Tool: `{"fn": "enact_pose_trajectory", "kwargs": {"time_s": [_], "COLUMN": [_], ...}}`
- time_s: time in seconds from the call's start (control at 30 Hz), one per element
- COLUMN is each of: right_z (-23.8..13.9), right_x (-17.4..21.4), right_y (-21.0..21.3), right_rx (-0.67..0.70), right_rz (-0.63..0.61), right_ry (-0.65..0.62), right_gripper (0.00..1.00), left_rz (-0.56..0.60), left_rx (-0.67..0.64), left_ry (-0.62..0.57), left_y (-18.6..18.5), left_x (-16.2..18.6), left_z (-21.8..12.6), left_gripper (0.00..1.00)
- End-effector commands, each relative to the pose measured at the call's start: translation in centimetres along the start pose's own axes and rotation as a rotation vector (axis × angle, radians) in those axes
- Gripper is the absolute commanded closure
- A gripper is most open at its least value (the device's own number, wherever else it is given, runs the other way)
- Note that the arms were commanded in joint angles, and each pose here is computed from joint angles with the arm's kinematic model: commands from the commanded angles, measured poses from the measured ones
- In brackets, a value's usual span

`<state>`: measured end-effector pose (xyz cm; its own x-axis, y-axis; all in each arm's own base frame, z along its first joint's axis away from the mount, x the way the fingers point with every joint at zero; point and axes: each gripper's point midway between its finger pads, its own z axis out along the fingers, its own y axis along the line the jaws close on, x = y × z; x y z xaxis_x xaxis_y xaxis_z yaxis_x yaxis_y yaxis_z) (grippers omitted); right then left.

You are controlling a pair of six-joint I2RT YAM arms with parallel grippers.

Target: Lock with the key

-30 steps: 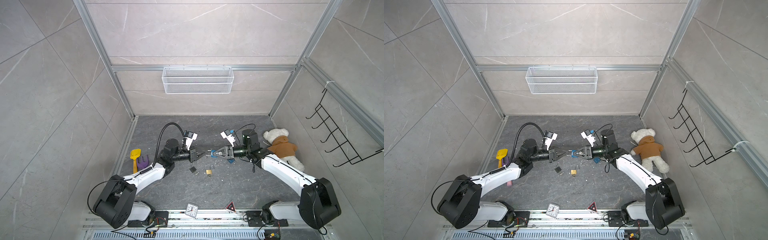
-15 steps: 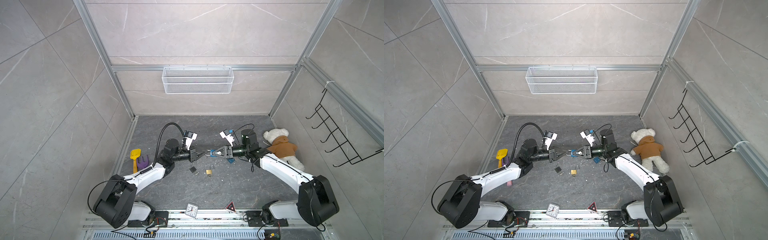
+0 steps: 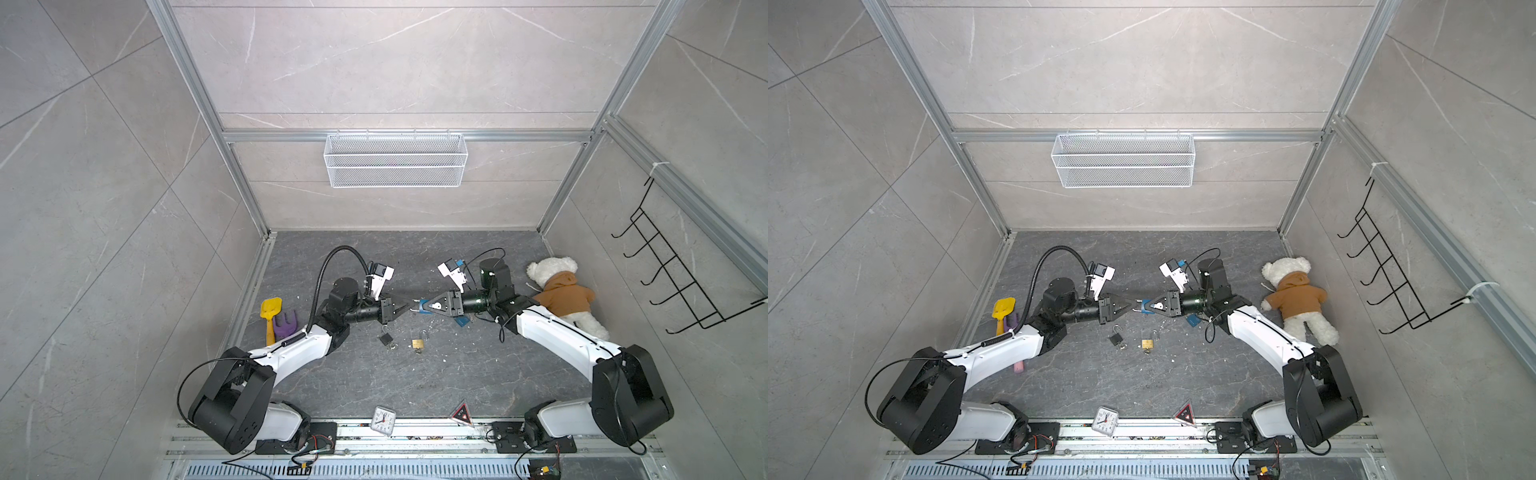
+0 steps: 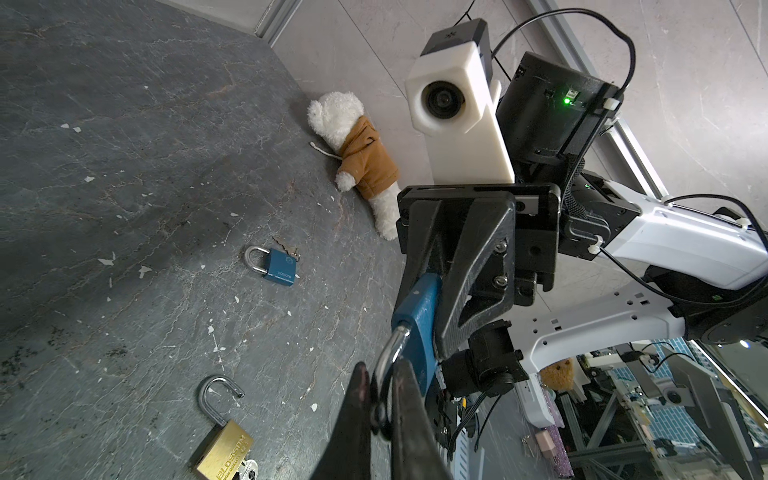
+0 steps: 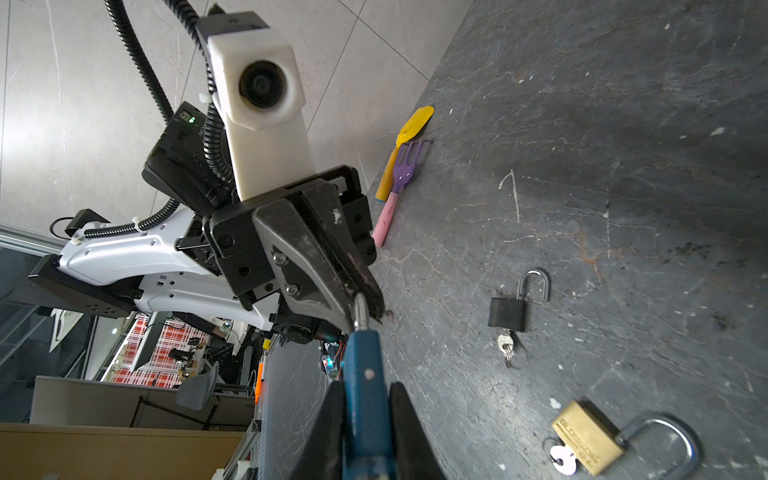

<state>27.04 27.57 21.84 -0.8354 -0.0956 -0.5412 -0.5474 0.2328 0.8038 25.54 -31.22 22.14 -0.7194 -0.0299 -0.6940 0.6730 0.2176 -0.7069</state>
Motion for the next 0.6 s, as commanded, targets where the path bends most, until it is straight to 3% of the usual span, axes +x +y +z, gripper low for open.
{"fn": "enact_pose_trajectory", "kwargs": {"time_s": [0.0,0.57], "right_z": [2.45,3.15], "right_x": [-0.37,-0.47], "right_y": [0.02,-0.63], "right_rx": [0.021,0.021], "right_rz": [-0.063,-0.057], "right_ry": [-0.011,-0.007], "right_gripper": [1.0,1.0], "left_rz": [0.151,0.145], "left_rx": [0.286,0.29], "left_ry": [0.096,0.109], "left_y": [-8.06,-8.05], "left_x": [0.98,1.02], "left_z": [1.3,1.57], "left_gripper": [1.0,1.0]}}
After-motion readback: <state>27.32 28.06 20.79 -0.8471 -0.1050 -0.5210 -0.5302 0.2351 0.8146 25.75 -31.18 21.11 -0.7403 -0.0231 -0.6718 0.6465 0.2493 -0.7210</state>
